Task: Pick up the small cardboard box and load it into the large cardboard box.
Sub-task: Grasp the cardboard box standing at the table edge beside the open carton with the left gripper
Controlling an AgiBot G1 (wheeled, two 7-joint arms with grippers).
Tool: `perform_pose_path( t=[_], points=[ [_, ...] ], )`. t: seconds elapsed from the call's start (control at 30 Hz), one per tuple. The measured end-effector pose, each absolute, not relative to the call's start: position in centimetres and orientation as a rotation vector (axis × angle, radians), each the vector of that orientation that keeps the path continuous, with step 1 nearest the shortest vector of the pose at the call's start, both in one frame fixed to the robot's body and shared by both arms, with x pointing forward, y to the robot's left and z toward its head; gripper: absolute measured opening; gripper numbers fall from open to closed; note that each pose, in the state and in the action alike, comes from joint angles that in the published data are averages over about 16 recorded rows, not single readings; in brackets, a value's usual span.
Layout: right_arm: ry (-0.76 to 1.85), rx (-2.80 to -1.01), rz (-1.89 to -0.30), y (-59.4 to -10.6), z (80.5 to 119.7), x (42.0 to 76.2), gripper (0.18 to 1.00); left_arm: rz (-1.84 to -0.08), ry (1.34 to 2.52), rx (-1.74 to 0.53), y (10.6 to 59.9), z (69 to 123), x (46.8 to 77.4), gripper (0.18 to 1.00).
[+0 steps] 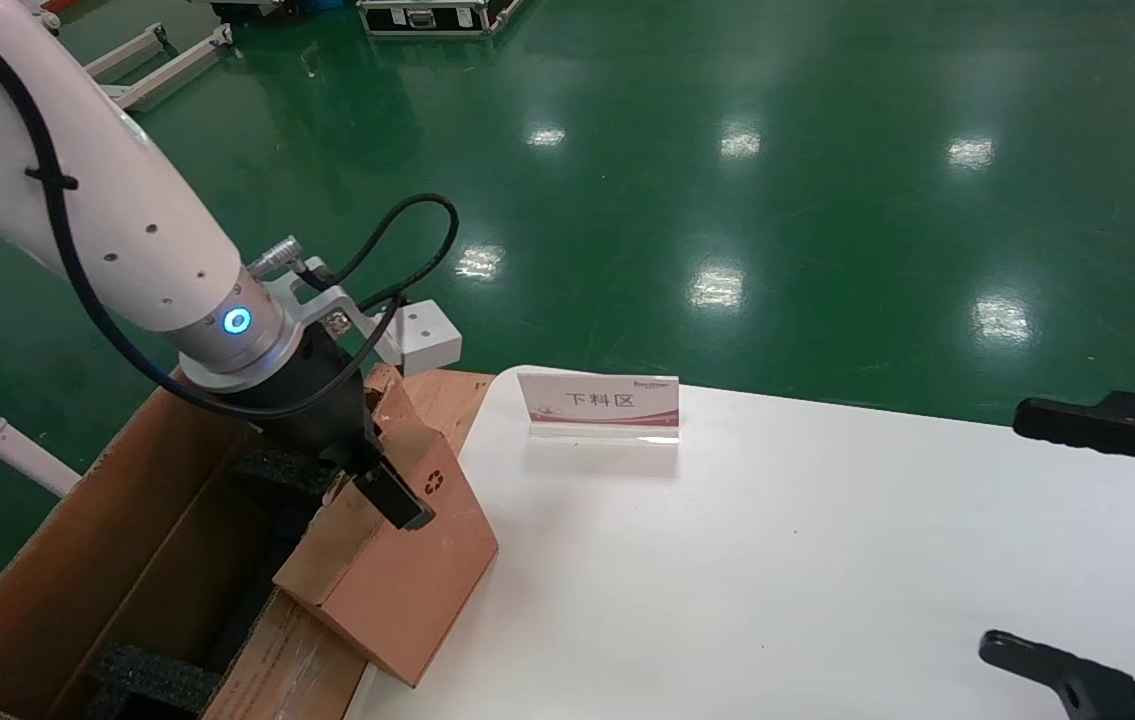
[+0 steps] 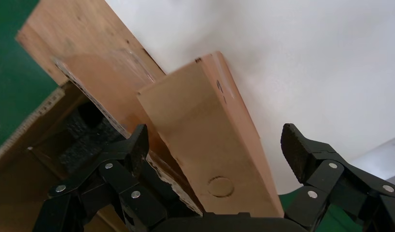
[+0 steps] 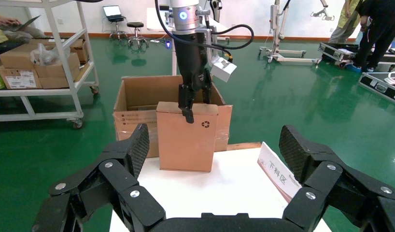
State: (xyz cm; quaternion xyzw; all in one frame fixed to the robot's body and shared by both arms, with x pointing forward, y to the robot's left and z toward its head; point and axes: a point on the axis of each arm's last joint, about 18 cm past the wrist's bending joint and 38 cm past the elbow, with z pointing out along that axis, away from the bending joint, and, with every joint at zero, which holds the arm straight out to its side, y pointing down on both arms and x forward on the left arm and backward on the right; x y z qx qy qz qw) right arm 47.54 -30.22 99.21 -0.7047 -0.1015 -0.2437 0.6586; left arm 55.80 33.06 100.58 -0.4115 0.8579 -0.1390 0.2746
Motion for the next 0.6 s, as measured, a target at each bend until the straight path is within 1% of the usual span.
perform_pose_path(
  t=[0.6],
  points=[
    [-0.23, -1.595, -0.552, -30.2, 99.2, 47.5, 1.001, -0.374, 2.329, -1.211, 34.2, 98.7, 55.1, 1.001]
  ],
)
